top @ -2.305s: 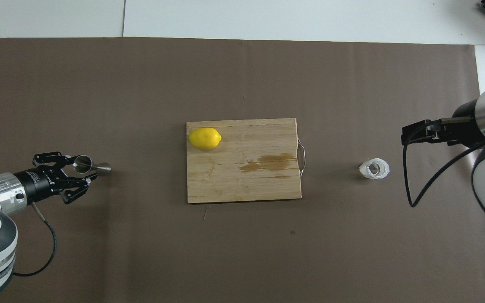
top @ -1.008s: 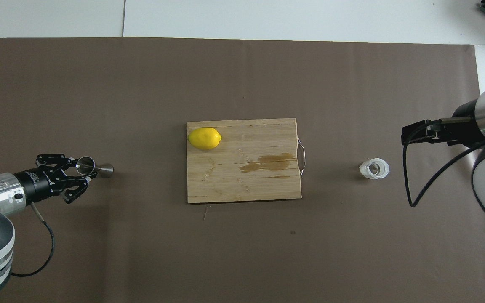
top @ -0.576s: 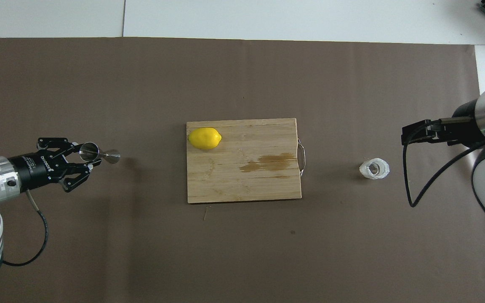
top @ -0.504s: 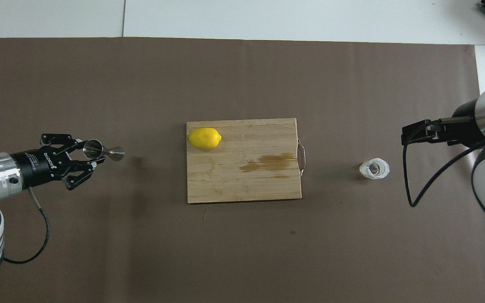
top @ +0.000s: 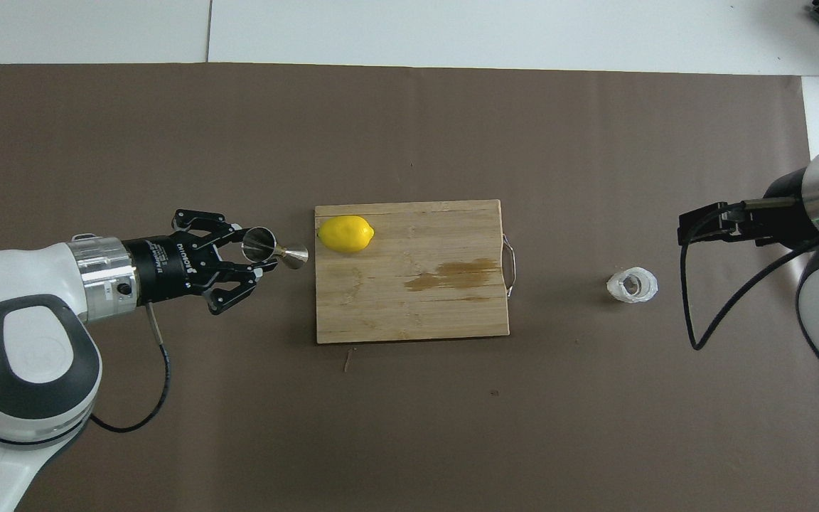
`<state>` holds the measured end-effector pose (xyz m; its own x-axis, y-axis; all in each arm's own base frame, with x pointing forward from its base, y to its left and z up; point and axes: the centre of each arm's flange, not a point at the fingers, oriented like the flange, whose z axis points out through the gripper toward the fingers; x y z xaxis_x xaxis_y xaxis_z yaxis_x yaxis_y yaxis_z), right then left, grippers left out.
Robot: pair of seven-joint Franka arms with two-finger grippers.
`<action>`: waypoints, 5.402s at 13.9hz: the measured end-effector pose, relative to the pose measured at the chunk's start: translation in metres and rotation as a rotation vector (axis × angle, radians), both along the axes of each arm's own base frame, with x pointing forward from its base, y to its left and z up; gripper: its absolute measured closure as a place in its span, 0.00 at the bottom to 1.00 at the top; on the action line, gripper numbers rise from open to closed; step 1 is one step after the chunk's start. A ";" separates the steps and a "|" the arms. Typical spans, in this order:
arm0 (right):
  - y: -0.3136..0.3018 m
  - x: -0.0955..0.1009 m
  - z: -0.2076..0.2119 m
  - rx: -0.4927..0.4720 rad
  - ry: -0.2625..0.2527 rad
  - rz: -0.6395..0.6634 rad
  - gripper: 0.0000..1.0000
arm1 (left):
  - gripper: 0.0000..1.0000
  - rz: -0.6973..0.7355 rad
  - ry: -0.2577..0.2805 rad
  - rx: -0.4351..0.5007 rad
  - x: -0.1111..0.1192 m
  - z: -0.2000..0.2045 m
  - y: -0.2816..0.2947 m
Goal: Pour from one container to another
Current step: 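Lift the metal cup with the left gripper and carry it over the board, then lower the metal cup onto the board while the right gripper reaches the white cup, then retract the left gripper while the right gripper grasps the white cup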
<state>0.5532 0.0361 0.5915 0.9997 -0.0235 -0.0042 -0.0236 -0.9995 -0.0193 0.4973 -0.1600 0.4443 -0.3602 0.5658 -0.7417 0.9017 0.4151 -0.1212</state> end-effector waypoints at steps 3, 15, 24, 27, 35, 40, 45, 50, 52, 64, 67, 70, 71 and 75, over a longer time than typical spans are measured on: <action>0.000 0.000 0.000 0.000 0.000 0.000 0.00 | 0.51 0.016 -0.029 0.020 -0.014 0.003 -0.087; 0.011 -0.010 -0.014 -0.001 0.016 0.154 0.00 | 0.51 0.100 -0.071 0.064 -0.030 -0.070 -0.260; -0.025 -0.018 -0.060 -0.010 -0.040 0.767 0.00 | 0.51 0.087 -0.065 0.079 -0.037 -0.082 -0.268; -0.040 -0.019 -0.084 0.003 -0.056 0.981 0.00 | 0.51 0.079 -0.063 0.085 -0.039 -0.086 -0.270; -0.075 -0.027 -0.151 0.125 -0.125 1.158 0.00 | 0.00 0.000 -0.141 0.102 -0.038 -0.074 -0.278; -0.100 -0.037 -0.198 0.192 -0.237 1.309 0.00 | 0.00 -0.146 -0.235 0.135 -0.026 -0.022 -0.269; -0.118 -0.040 -0.235 0.258 -0.309 1.390 0.00 | 0.00 -0.382 -0.345 0.345 -0.004 0.015 -0.237; -0.129 -0.042 -0.273 0.318 -0.392 1.409 0.00 | 0.00 -0.480 -0.353 0.490 0.035 0.037 -0.177; -0.130 -0.043 -0.286 0.335 -0.393 1.404 0.00 | 0.00 -0.538 -0.357 0.537 0.052 0.053 -0.131; -0.114 -0.044 -0.342 0.463 -0.541 1.367 0.00 | 0.00 -0.995 -0.512 0.788 0.087 0.073 0.076; -0.114 -0.043 -0.346 0.467 -0.544 1.366 0.00 | 0.00 -1.178 -0.562 0.829 0.087 0.071 0.124; -0.119 -0.039 -0.340 0.454 -0.564 1.351 0.31 | 0.00 -1.448 -0.621 0.874 0.082 0.072 0.143; -0.120 -0.037 -0.339 0.451 -0.568 1.350 0.47 | 0.00 -1.533 -0.639 0.880 0.080 0.075 0.142; -0.112 -0.035 -0.335 0.456 -0.583 1.348 0.50 | 0.00 -1.808 -0.728 0.861 0.066 0.105 0.142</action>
<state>0.5185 -0.0757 0.2560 0.1417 0.7657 0.6274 0.9839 -0.1784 -0.0045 0.5628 -0.0179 0.5495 0.9925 0.0601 0.1064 0.0556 -0.9975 0.0446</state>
